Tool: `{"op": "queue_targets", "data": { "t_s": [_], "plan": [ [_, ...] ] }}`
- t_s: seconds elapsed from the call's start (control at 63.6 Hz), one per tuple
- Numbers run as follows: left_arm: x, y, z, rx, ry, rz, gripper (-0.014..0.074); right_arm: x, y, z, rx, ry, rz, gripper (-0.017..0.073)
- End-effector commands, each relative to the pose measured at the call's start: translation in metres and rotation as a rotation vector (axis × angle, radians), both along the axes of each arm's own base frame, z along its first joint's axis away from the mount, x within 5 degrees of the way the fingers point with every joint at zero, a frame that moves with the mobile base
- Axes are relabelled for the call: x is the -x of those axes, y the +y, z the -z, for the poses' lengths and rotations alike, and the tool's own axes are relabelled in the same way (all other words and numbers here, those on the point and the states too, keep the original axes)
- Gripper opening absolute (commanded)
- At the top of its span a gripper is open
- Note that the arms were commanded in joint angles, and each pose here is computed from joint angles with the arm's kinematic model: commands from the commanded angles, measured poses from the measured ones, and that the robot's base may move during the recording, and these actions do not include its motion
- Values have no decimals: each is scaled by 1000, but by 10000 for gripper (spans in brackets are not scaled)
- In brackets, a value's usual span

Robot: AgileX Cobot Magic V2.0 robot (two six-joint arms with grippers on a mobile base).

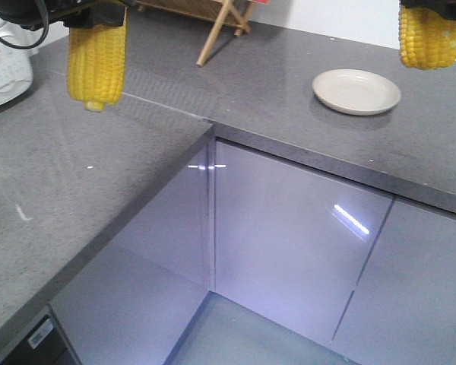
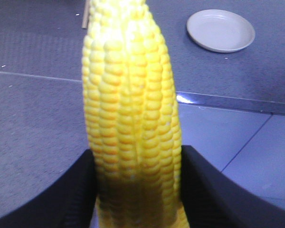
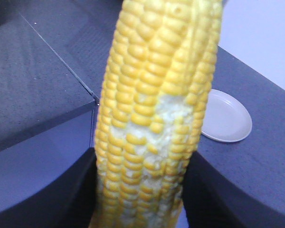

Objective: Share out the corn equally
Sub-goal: 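Turn the base away from the pot toward the other counter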

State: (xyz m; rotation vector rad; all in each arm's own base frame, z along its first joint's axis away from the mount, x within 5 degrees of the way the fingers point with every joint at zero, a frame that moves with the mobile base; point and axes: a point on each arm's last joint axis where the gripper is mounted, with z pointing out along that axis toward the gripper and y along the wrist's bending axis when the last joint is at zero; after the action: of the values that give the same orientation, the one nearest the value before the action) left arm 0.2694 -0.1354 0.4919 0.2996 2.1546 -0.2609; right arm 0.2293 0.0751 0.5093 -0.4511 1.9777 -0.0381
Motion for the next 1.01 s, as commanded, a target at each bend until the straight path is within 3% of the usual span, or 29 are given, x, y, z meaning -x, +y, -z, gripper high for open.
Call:
{"op": "queue_targets", "data": {
  "t_s": [0.0, 0.991],
  "plan": [
    [12, 5, -23, 62, -116, 3, -6, 11, -7, -22, -25, -132, 1, -5],
    [12, 5, -23, 62, -116, 3, -6, 11, -7, -22, -25, -132, 1, -5]
  ]
}}
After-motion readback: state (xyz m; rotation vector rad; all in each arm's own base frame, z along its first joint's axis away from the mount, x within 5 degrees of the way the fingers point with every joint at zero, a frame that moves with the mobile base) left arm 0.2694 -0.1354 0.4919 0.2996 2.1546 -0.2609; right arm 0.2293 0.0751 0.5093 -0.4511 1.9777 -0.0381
